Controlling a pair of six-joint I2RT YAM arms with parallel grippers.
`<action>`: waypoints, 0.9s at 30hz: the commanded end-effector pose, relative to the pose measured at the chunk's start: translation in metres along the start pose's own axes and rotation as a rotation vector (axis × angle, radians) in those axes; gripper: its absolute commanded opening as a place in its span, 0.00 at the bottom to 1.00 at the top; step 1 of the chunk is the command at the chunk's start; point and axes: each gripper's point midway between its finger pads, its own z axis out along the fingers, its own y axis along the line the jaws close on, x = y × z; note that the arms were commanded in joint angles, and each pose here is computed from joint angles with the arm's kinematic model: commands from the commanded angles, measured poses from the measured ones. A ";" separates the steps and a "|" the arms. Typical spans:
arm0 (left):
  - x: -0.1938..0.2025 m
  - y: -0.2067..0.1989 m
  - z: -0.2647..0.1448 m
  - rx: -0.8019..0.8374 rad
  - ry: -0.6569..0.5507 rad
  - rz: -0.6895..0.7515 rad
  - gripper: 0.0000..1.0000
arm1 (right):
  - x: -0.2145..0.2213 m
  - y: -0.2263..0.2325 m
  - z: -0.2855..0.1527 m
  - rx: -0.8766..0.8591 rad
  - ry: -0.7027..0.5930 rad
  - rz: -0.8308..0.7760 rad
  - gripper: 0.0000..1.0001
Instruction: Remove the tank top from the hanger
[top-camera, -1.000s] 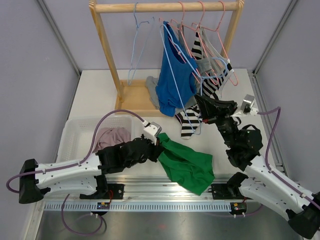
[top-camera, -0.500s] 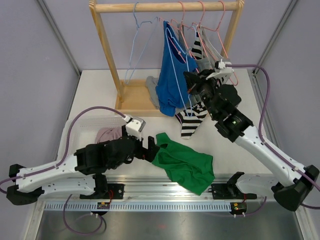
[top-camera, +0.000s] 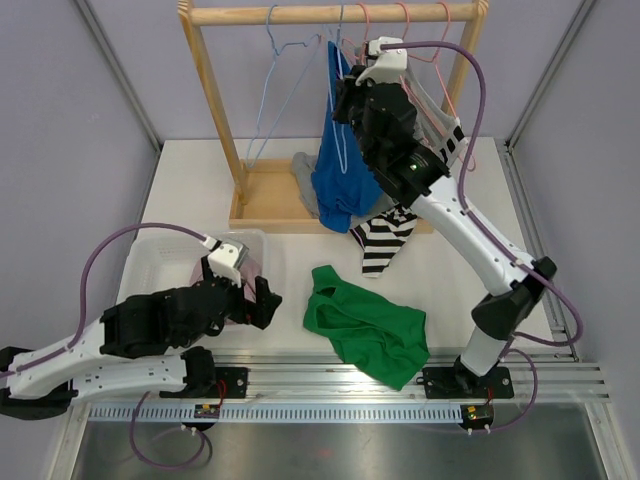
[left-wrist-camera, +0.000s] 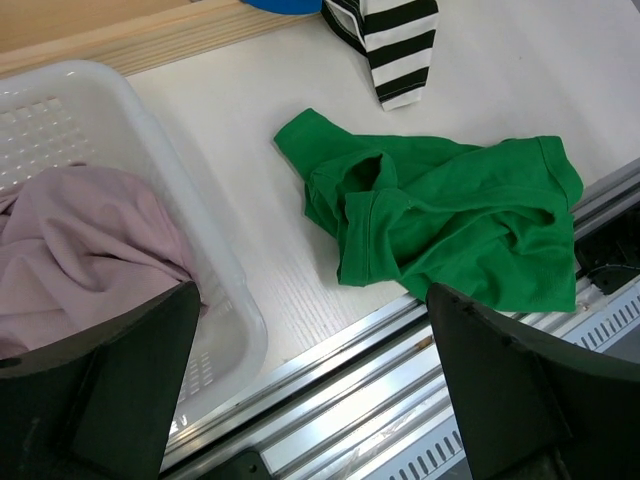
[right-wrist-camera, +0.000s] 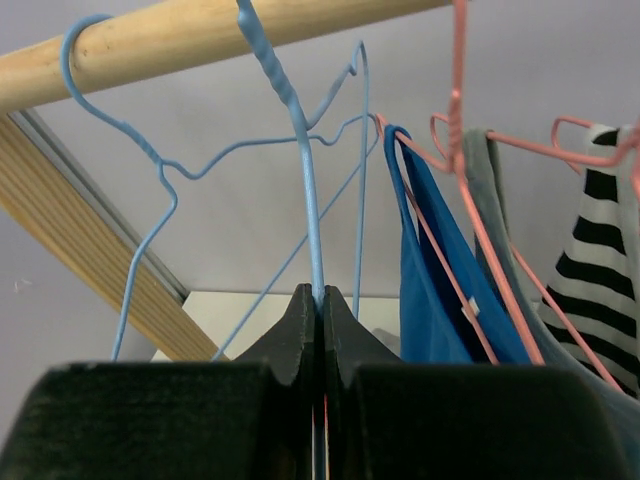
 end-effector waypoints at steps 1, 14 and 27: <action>-0.008 0.006 -0.006 -0.002 -0.047 0.006 0.99 | 0.003 0.007 0.022 0.039 0.015 -0.059 0.00; -0.003 0.008 -0.003 -0.019 -0.033 0.013 0.99 | 0.056 0.076 0.054 -0.064 0.090 -0.056 0.00; -0.004 0.016 -0.001 -0.078 -0.029 0.003 0.99 | 0.082 0.113 0.054 -0.178 0.131 -0.064 0.00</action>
